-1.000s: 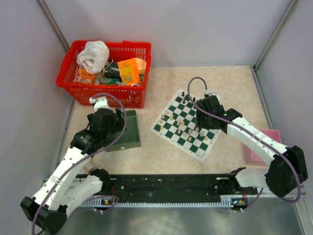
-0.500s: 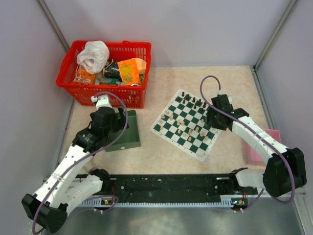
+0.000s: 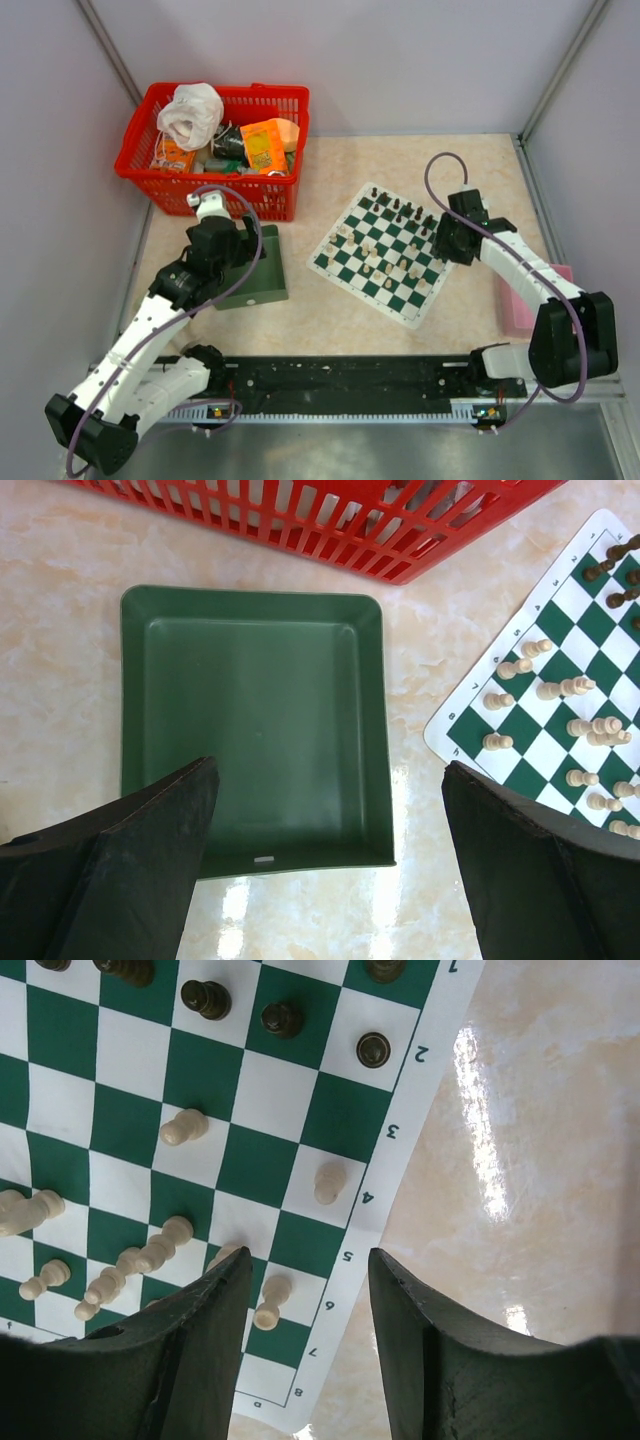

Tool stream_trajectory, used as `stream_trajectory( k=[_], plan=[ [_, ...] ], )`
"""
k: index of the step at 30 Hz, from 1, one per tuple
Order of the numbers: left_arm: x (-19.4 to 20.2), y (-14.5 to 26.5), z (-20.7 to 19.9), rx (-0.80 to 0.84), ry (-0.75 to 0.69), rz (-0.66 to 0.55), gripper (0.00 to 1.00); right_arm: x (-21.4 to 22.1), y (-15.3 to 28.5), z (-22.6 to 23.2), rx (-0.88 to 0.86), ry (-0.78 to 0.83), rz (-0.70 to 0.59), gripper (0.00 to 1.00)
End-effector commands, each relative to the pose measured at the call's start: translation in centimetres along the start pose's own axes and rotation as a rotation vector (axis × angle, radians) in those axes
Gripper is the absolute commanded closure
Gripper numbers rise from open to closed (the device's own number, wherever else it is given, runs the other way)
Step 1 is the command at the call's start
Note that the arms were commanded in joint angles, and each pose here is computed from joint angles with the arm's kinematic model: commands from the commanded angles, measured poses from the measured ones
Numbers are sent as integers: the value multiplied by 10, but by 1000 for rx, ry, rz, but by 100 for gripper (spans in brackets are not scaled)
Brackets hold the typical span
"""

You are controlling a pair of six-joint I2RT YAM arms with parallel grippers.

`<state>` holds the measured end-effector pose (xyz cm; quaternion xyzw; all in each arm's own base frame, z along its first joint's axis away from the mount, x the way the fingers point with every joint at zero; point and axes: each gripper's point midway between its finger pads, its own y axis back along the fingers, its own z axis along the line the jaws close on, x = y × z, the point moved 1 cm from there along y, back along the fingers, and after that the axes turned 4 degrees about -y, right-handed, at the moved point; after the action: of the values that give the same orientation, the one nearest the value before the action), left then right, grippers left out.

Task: Set up the chess pieces on the board

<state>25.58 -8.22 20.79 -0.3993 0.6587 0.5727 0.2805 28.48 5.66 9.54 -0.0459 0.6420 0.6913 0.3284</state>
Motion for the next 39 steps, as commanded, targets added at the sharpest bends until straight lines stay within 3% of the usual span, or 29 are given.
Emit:
stream_trajectory(
  k=[1,7,18,30,39],
  plan=[
    [-21,2,-13,52,54,-66,1,-5,-7,2,-5,-5,-15,50],
    [-21,2,-17,76,50,-67,1,-1,-17,1,7,-5,5,53],
    [-35,2,-13,39,157,-144,1,-12,27,42,-240,37,-28,54],
    [-39,-17,0,-71,100,-169,1,47,23,35,-107,98,102,54],
    [-28,-18,1,-82,179,-144,1,70,3,24,-46,127,163,59]
  ],
)
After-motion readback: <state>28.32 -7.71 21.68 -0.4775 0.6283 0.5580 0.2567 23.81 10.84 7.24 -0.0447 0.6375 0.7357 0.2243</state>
